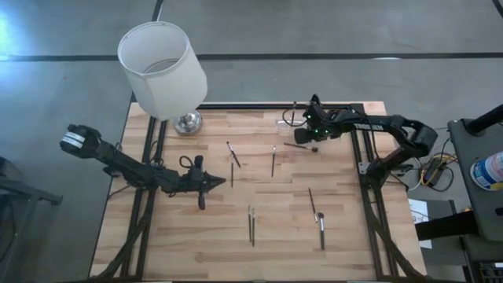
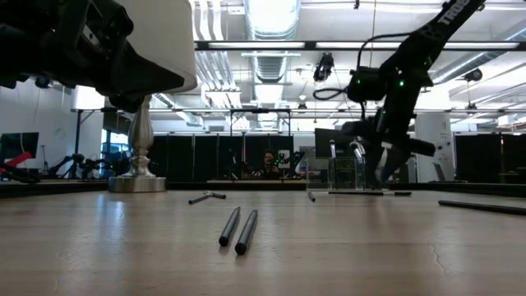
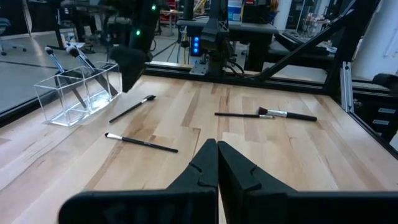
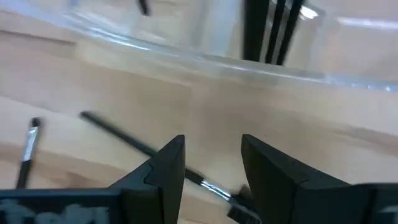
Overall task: Put items in baskets/containers
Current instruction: Put the lash brush into the transparent organizer
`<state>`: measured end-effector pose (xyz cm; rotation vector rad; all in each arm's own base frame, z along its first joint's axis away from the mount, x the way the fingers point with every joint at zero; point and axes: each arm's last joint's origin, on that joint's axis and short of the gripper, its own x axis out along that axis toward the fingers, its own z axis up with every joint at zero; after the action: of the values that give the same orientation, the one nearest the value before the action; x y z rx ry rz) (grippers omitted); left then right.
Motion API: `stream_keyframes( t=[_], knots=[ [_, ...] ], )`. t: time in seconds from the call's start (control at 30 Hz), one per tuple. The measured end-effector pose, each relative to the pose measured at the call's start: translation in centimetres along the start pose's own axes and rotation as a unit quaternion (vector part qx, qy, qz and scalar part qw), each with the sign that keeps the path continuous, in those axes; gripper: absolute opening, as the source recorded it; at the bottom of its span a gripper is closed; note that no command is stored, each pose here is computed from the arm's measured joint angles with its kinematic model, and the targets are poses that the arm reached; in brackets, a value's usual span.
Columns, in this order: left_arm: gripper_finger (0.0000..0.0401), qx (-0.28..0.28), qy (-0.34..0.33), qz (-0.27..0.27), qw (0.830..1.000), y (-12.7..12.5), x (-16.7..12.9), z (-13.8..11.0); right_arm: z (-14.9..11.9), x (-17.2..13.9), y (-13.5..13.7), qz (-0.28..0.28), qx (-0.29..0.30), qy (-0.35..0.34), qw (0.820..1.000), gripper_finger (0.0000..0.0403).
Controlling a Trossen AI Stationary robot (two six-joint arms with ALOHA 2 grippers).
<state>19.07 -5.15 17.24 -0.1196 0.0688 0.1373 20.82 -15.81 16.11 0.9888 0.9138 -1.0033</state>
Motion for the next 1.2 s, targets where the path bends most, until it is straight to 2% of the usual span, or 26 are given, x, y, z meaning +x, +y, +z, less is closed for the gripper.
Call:
stream_keyframes(
  t=[0.2,0.3,0.43,0.53,0.63,0.77,1.0,1.2],
  knots=[
    [0.0,0.0,0.001,0.0,1.0,-0.1,0.1,0.1,-1.2,-1.2,2.1,0.02,-0.091,-0.039,0.995,0.0136],
    [0.0,0.001,0.004,-0.003,1.0,-0.1,0.1,0.1,-2.5,-0.9,2.4,-0.014,-0.14,-0.023,0.99,0.01],
    [0.0,0.003,0.007,-0.002,1.0,-0.1,0.1,0.0,-3.8,-1.4,1.7,-0.08,-0.168,0.004,0.982,0.0043],
    [0.0,0.003,0.009,-0.002,1.0,-0.1,0.1,0.0,-4.3,-2.0,1.2,-0.099,-0.187,0.019,0.977,0.0028],
    [0.0,0.003,0.009,-0.002,1.0,-0.1,0.1,0.0,-4.4,-2.0,1.1,-0.098,-0.22,0.03,0.97,0.0036],
    [0.0,0.004,0.01,-0.003,1.0,-0.1,0.1,0.0,-4.4,-1.7,1.1,-0.099,-0.265,0.038,0.958,0.0068],
    [0.0,0.009,0.023,-0.011,1.0,-0.1,0.1,-0.2,-4.8,0.1,1.2,-0.084,-0.303,0.069,0.947,0.0126],
    [0.0,0.011,0.029,-0.012,0.999,-0.2,0.2,-0.2,-5.1,1.5,1.0,-0.097,-0.323,0.094,0.937,0.0145]
  ],
)
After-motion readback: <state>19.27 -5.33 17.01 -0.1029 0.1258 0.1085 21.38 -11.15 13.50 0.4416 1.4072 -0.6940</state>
